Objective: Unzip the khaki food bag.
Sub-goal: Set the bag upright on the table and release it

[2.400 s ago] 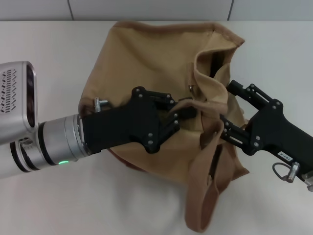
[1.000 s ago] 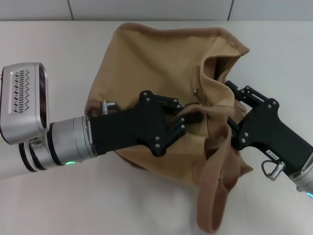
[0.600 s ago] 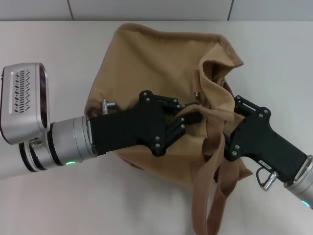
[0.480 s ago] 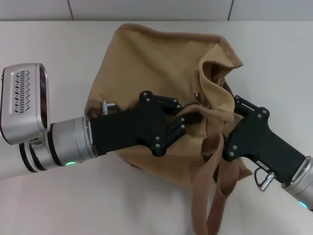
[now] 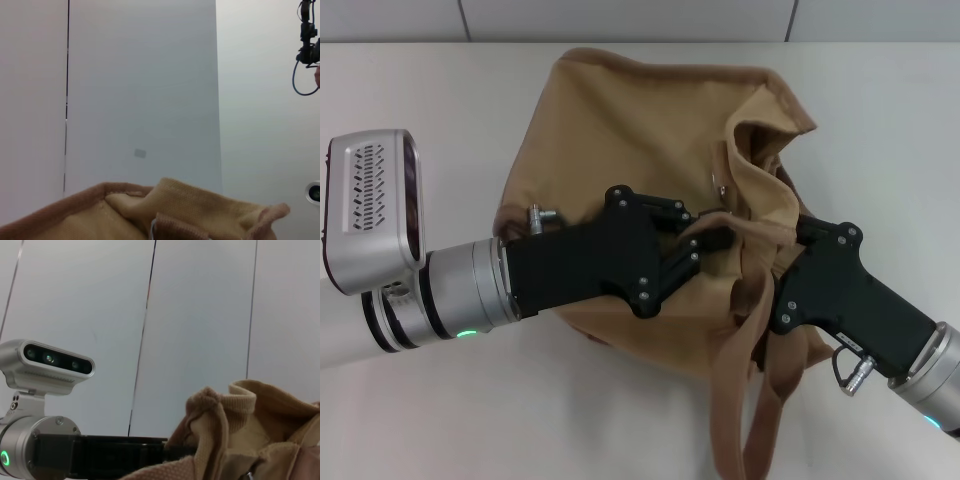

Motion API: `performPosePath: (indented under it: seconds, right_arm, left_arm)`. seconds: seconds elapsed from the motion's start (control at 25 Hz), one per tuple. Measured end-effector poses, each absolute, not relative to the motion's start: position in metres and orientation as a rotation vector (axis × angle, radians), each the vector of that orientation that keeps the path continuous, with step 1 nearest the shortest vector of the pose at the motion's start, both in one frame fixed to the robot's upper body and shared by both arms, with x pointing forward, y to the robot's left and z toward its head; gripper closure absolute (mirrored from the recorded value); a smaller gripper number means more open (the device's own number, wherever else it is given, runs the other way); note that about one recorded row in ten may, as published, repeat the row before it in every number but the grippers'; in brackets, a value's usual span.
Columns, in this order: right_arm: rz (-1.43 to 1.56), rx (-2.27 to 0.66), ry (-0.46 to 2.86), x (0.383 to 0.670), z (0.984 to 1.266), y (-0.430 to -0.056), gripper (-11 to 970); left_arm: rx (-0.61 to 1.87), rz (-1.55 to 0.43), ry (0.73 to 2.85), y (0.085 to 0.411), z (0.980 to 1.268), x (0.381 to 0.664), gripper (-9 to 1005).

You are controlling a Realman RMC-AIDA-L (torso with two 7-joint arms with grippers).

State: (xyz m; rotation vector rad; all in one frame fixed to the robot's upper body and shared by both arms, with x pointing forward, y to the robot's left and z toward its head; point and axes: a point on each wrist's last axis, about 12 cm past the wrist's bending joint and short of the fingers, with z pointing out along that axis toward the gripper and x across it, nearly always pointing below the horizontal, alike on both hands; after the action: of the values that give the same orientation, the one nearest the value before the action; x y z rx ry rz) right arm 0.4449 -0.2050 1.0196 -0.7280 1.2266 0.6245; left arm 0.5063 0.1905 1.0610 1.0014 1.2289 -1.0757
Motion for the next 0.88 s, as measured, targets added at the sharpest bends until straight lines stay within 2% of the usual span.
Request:
performPosePath:
  seconds: [0.28, 0.6, 0.88]
  right_arm:
    - [0.621, -0.725, 1.228, 0.445, 1.019, -0.205, 854]
    - [0.612, -0.721, 1.23, 0.445, 1.019, -0.207, 948]
    - [0.572, -0.686, 1.263, 0.445, 1.016, -0.213, 947]
  left_arm:
    - [1.003, -1.065, 1.22, 0.19, 1.06, 0.505, 926]
    - [0.987, -1.06, 1.221, 0.192, 1.06, 0.504, 925]
    - [0.893, -1.035, 1.202, 0.2, 1.062, 0.503, 924]
